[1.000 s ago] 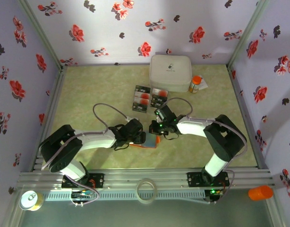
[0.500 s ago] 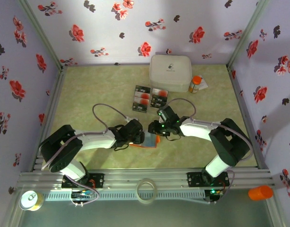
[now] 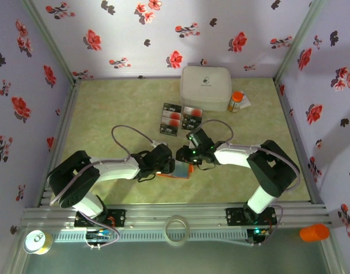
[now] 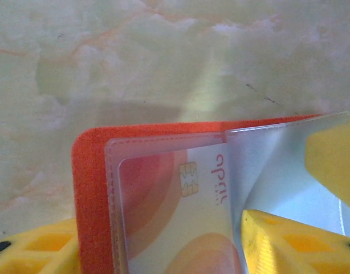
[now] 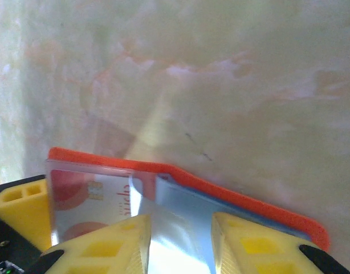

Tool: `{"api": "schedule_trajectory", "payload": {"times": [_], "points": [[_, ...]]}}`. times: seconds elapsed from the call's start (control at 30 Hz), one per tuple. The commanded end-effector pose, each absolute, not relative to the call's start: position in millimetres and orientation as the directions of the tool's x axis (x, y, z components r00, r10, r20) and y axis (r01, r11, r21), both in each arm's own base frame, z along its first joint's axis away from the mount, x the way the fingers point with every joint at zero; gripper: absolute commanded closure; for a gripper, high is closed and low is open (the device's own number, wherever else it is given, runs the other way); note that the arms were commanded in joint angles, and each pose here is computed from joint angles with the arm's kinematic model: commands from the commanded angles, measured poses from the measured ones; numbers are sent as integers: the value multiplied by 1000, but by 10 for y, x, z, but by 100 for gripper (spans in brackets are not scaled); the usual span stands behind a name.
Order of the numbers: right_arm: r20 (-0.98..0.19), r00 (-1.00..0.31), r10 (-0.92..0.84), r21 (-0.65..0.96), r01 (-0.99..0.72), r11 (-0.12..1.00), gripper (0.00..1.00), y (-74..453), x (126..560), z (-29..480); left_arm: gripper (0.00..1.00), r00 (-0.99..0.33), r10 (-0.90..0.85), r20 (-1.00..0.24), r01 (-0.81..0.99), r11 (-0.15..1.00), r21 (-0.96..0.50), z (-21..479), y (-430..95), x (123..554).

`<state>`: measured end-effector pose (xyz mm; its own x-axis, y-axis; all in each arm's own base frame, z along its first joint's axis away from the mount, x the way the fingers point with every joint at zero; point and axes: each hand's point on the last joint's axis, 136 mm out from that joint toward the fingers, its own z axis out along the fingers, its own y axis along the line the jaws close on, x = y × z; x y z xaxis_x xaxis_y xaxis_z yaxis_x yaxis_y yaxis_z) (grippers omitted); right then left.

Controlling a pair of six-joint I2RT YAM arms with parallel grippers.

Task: Put the credit cards into the card holder
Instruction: Turn over the card slot at the card holder.

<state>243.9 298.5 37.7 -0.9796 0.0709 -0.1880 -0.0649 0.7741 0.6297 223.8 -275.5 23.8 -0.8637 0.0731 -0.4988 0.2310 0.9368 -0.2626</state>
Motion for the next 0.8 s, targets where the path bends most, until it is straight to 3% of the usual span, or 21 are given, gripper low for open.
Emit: {"api": "schedule_trajectory", "payload": {"times": [0.0, 0.33, 0.77], "points": [[-178, -981, 72, 678, -69, 731, 65, 3125, 2440, 503, 37, -885, 95, -457, 250, 923, -292, 105, -2801, 2102], [-172, -980, 102, 745, -62, 665, 60, 3253, 2359, 756, 10, -828, -28, -561, 224, 899, -376, 675, -2754, 2232], [-175, -981, 89, 776, -82, 625, 51, 3608, 2251, 899, 5, -746, -227, -626, 81, 902, -423, 1109, -2011, 2406]]}}
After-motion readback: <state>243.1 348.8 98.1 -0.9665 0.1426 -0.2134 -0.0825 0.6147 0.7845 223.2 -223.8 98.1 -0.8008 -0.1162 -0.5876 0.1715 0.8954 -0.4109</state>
